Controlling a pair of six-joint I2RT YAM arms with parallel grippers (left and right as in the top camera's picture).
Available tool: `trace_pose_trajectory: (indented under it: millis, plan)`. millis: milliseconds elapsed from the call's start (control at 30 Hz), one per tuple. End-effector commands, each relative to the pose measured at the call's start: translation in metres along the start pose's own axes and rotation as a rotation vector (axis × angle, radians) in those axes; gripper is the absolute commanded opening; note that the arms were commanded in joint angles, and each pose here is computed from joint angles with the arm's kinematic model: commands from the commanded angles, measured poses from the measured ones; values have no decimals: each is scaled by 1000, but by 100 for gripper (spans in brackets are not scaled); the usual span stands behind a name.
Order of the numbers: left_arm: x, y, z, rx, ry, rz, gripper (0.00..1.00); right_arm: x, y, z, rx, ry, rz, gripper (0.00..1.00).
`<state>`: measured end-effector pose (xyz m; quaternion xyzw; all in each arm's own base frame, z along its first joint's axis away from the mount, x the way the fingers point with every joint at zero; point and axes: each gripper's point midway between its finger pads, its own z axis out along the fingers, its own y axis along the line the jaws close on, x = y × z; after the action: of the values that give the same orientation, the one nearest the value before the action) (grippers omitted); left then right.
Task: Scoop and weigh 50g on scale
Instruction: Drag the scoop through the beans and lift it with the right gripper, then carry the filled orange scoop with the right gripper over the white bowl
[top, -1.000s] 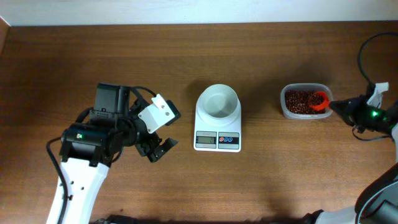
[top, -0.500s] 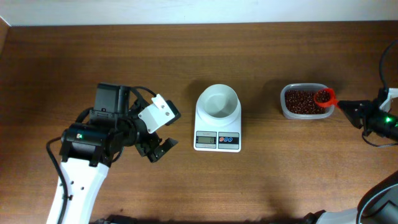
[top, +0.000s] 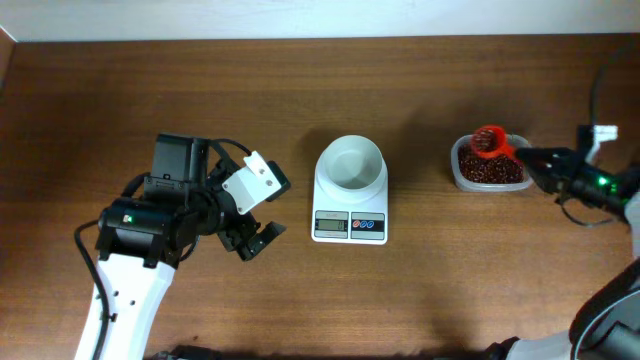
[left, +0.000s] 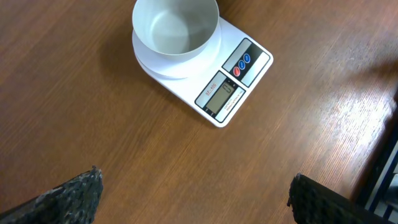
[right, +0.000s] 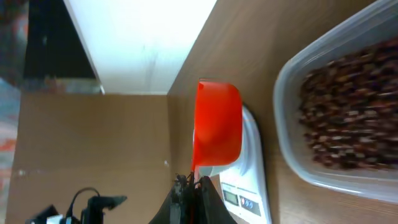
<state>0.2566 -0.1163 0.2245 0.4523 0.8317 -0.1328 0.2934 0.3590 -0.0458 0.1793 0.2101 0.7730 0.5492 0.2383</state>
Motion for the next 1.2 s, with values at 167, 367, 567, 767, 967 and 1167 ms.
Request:
trace_pose_trajectory:
  millis: [167, 367, 567, 767, 967, 1167]
  plan:
    - [-7, 2, -4, 0, -23, -6, 99, 59, 34, 73, -78, 264, -85, 4]
    - [-7, 2, -4, 0, -23, -6, 99, 87, 46, 99, -97, 366, -131, 4]
    - [-7, 2, -4, 0, -23, -6, 99, 110, 54, 117, -111, 441, -173, 4]
    - [-7, 2, -4, 0, -23, -6, 99, 124, 58, 129, -115, 482, -247, 4]
    - [-7, 2, -4, 0, -23, -6, 99, 133, 53, 141, -79, 501, -351, 4]
    - [-7, 2, -4, 0, -23, -6, 99, 128, 39, 160, 33, 471, -488, 4]
